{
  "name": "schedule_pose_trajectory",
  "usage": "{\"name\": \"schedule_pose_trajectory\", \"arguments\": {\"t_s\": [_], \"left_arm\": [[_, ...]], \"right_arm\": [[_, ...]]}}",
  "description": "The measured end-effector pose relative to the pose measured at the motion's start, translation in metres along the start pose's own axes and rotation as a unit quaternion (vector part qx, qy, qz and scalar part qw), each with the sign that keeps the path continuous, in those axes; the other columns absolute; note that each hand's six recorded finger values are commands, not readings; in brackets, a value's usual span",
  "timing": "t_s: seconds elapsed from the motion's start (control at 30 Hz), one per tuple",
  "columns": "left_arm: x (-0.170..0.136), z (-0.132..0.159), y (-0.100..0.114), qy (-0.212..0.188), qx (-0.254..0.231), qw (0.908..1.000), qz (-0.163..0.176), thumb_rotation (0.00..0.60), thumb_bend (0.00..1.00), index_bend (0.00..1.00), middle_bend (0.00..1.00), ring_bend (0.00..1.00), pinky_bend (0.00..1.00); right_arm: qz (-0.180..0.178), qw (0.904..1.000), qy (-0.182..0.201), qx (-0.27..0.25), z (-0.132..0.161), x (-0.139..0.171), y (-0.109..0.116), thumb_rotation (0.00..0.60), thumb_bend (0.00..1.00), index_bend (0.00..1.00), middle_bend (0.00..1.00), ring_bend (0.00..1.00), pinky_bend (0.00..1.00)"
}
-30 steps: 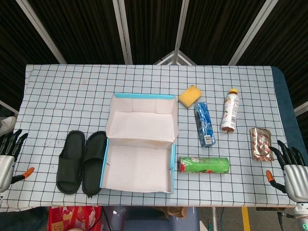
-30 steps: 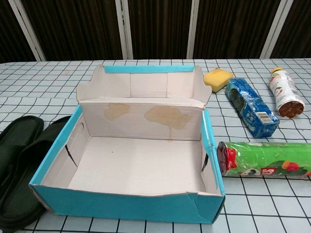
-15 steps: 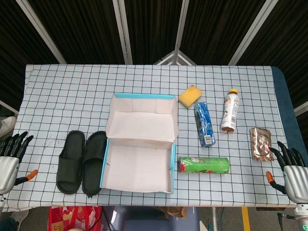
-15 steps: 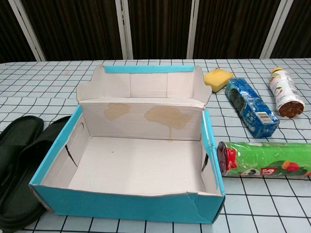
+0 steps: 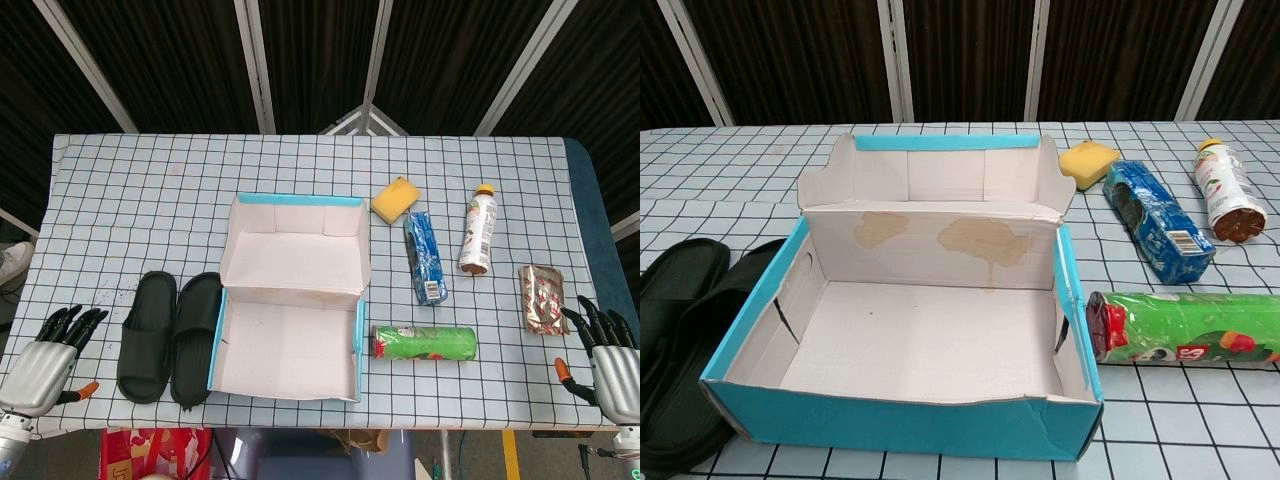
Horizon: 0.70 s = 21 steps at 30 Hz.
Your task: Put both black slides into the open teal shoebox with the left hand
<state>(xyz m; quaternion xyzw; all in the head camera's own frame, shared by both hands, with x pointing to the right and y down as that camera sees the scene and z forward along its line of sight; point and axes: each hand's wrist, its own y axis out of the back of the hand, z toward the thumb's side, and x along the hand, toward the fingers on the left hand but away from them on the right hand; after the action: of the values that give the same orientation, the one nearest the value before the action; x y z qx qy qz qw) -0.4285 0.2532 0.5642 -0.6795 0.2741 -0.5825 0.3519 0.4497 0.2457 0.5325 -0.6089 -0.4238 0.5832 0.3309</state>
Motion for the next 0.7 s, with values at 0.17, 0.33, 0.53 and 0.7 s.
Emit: {"name": "schedule_pose_trajectory", "arguments": {"t_s": [0.17,0.33,0.53,0.7], "left_arm": [[0.006,0.005,-0.020,-0.005,0.006,0.9994,-0.032,0.600,0.13,0.00,0.09,0.00,0.01],[0.011,0.004,-0.035,-0.004,0.015,0.9985,-0.053,0.600,0.13,0.00,0.09,0.00,0.01],[0.022,-0.001,-0.045,0.001,0.021,0.9979,-0.062,0.600,0.13,0.00,0.10,0.00,0.01],[0.033,0.000,-0.048,-0.002,0.025,0.9979,-0.060,0.600,0.13,0.00,0.10,0.00,0.01]], "right_arm": [[-0.001,1.0000,0.000,-0.004,-0.001,0.000,0.001,0.600,0.40,0.17,0.05,0.13,0.07],[0.001,1.0000,-0.001,-0.003,-0.002,0.000,0.000,0.600,0.40,0.17,0.05,0.13,0.07],[0.005,1.0000,-0.001,-0.002,-0.002,0.000,-0.001,0.600,0.40,0.17,0.05,0.13,0.07],[0.007,1.0000,-0.004,-0.001,-0.003,-0.001,-0.002,0.600,0.40,0.17,0.05,0.13,0.07]]}}
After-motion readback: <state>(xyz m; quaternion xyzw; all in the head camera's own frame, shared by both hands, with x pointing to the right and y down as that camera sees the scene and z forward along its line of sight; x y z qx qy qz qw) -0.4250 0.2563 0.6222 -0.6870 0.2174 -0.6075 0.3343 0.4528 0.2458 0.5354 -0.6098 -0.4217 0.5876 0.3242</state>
